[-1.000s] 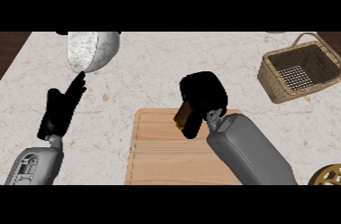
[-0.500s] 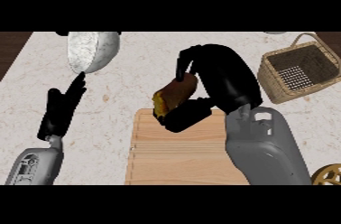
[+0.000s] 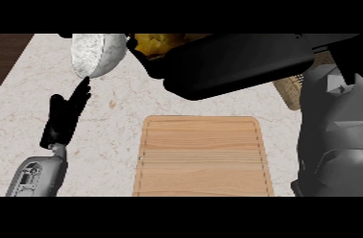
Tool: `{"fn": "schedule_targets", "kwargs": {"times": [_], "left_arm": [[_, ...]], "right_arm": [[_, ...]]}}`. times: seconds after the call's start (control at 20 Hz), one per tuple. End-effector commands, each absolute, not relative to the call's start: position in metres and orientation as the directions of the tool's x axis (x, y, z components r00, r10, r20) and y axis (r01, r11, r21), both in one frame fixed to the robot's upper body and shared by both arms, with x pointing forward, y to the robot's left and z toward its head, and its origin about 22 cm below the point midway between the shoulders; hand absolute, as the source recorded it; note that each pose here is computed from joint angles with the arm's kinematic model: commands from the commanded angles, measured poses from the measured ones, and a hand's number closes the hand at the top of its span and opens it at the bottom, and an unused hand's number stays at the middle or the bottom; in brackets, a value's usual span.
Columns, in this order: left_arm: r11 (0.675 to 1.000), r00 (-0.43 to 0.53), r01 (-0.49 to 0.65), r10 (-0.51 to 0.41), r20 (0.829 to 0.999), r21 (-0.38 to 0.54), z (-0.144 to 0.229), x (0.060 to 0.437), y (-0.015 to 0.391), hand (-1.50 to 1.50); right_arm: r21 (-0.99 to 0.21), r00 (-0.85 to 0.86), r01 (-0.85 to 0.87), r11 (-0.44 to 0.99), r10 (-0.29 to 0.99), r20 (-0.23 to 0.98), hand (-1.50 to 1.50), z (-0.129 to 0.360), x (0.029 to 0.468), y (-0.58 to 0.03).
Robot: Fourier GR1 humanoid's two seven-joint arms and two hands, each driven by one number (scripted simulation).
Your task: Pick the sweet potato from the cutting board and place it in the basket
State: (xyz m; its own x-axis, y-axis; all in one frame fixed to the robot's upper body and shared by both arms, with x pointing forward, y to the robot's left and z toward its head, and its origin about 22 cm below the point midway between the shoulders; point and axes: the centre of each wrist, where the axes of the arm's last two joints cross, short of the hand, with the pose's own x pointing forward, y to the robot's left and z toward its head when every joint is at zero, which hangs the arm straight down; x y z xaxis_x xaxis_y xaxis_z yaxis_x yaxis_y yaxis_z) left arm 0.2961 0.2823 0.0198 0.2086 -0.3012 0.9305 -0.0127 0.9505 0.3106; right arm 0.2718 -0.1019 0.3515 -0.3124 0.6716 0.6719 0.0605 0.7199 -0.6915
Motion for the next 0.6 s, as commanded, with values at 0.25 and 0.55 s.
{"fn": "schedule_targets", "kwargs": {"times": [0.25,0.55], "left_arm": [[0.948,0.190,0.008,-0.313,0.931,0.318,0.023,0.294,0.288,0.00],[0.949,0.208,0.006,-0.311,0.928,0.316,0.024,0.299,0.277,0.00]], "right_arm": [[-0.677,-0.194,0.158,0.719,0.695,0.693,1.50,0.445,0.284,-0.119],[-0.828,-0.040,0.233,0.509,0.856,0.515,1.50,0.467,0.309,-0.146]]}}
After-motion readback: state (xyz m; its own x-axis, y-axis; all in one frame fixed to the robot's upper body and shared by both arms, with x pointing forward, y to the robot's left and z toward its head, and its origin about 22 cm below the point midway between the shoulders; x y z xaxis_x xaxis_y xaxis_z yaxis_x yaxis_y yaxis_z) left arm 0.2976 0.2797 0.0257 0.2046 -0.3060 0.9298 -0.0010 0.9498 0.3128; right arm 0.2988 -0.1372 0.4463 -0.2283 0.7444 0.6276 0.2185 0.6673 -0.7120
